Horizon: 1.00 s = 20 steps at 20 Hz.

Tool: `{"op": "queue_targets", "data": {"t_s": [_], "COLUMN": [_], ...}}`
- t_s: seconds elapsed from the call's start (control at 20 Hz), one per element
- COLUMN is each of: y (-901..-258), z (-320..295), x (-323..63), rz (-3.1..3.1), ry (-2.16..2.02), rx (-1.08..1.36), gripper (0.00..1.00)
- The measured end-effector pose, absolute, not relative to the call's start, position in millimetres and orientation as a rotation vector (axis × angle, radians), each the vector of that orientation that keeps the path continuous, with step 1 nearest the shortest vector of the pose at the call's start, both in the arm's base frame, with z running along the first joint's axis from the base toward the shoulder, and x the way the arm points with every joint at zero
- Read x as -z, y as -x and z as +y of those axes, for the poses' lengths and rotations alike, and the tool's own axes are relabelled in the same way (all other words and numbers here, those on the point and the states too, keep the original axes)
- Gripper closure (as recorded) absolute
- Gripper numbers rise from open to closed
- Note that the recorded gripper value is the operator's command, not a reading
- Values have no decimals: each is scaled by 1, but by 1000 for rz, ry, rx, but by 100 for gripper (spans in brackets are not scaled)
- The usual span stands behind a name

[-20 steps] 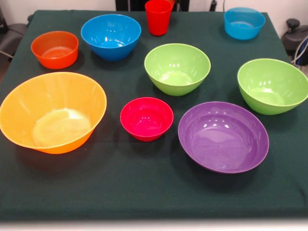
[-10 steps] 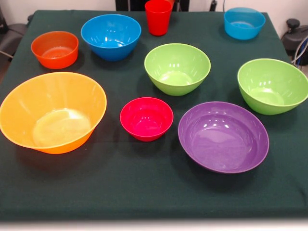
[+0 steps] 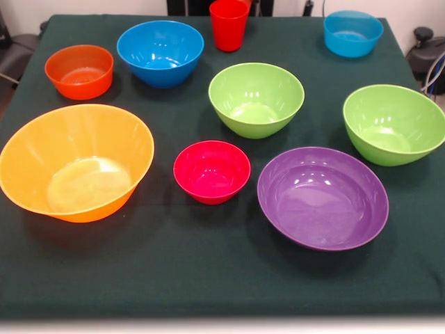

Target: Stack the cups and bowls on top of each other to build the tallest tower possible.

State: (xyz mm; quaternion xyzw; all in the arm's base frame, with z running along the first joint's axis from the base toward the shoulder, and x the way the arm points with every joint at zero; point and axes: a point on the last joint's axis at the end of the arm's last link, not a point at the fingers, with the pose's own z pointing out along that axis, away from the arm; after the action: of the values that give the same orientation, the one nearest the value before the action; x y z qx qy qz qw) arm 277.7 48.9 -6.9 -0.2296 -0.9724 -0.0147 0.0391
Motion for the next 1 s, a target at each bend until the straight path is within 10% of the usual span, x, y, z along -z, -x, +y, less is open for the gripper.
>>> {"op": "queue_targets", "data": {"t_s": [1.0], "y": [-337], "z": [23], "x": [-43], "rz": [-3115], "ry": [783], "rx": [47], "gripper": [100]}}
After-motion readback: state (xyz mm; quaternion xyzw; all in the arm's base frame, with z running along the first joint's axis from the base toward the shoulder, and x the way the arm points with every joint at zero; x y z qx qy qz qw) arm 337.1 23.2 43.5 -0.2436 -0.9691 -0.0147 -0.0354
